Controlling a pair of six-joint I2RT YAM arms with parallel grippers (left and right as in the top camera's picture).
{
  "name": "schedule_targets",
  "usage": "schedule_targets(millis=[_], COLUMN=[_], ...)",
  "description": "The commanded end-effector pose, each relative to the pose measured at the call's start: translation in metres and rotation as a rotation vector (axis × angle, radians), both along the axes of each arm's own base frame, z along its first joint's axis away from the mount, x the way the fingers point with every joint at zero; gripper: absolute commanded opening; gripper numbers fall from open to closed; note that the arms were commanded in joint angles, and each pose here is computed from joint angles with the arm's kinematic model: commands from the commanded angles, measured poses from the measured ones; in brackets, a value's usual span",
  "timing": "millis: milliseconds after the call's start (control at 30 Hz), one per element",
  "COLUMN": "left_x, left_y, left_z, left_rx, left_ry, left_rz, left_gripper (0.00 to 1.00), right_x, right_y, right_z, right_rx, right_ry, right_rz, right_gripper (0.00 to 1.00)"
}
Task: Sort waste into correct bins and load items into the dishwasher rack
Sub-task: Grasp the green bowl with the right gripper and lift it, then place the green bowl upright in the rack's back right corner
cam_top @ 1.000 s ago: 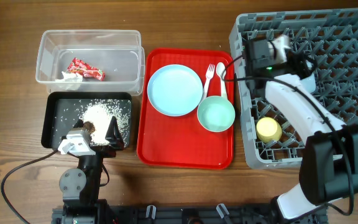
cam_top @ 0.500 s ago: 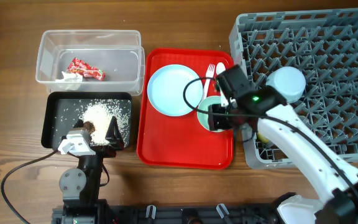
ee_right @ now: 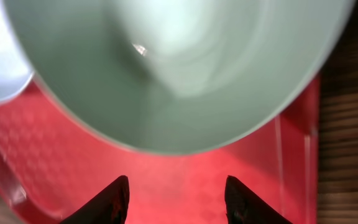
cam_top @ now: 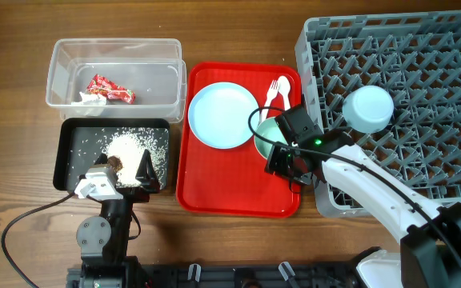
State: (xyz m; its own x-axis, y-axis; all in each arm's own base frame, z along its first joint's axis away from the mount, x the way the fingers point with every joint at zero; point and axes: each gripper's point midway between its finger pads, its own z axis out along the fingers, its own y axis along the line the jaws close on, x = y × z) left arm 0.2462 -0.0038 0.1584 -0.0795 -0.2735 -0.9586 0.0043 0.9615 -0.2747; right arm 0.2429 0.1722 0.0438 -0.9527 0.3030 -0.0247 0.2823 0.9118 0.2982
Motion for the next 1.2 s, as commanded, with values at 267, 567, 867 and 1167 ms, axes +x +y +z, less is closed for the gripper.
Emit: schedule_targets(millis=[267,567,867,1167], left_x=[0.0,0.0,0.0,0.0], left_y=[0.002,0.002,0.002,0.002], left_z=[-0.002,-0.002,-0.002,-0.002], left_rx=[-0.009,-0.009,-0.009,-0.009], left_ry=[0.0,0.0,0.0,0.0], left_rz=[0.007,0.007,0.007,0.007], left_gripper=[1.0,1.0,1.0,1.0], right_x=[0.009,0.006,0.051,0.016], right_y=[-0.038,-0.05,-0.074,-0.271], right_z=[-0.02,-0.008,0.161,0.292], right_rx=[-0.201,-0.257,-0.348,-1.443], right_ry=[0.007,-0.037,-0.687,-0.744], right_rz=[-0.347,-0.278,0.042,-0.515], right_gripper=[0.5,0.04,0.04,0.04])
